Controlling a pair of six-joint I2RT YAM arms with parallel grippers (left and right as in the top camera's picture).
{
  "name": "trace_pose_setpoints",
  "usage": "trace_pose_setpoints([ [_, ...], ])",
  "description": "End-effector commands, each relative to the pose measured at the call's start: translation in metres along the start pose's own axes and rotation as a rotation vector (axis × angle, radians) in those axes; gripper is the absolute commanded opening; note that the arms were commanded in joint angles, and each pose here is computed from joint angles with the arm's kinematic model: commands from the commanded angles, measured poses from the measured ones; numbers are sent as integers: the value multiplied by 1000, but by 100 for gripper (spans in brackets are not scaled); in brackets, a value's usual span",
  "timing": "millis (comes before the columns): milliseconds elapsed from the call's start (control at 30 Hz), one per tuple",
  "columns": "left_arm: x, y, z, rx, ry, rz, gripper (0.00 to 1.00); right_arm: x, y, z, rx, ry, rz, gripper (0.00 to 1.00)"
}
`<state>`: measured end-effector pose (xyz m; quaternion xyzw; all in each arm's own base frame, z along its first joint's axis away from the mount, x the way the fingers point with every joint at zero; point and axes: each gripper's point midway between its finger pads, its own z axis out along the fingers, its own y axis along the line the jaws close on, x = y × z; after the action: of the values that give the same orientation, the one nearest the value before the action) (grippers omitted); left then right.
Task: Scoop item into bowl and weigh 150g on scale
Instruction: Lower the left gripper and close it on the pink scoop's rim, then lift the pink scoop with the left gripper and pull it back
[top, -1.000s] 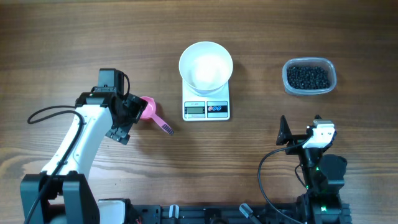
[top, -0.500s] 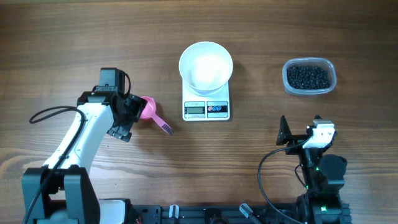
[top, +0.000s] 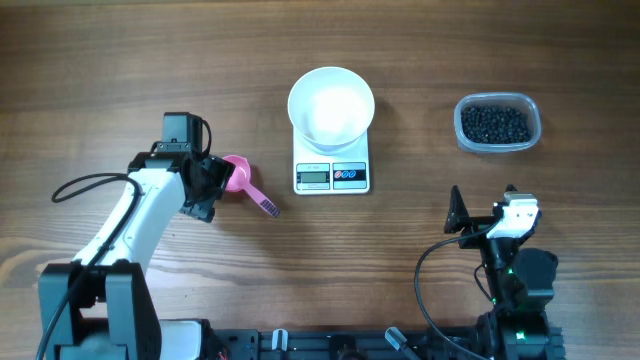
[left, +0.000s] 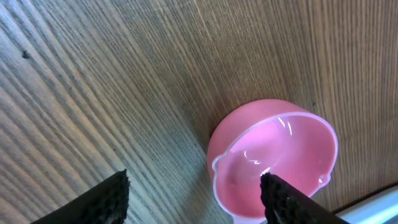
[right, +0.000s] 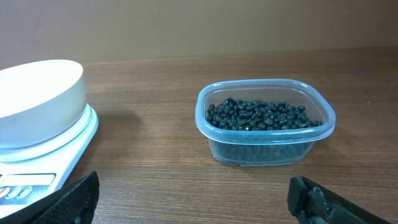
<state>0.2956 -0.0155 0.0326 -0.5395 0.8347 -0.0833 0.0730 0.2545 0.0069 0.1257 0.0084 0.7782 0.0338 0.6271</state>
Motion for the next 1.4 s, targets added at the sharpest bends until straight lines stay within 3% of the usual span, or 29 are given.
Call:
trace_pose_setpoints([
  [0, -1, 2, 6, -11, -13, -3, 68, 1, 2, 0, -14, 3, 5, 100],
  [533, -1, 5, 26, -45, 2, -4, 54, 1, 2, 0, -14, 3, 5, 100],
  [733, -2, 2, 32, -43, 5, -4, 42, 1, 2, 0, -14, 3, 5, 100],
  [1200, 9, -12, 35, -6, 0, 49, 42, 1, 2, 0, -14, 3, 5, 100],
  [1367, 11, -13, 35, -13, -27, 73, 36, 1, 2, 0, -14, 3, 5, 100],
])
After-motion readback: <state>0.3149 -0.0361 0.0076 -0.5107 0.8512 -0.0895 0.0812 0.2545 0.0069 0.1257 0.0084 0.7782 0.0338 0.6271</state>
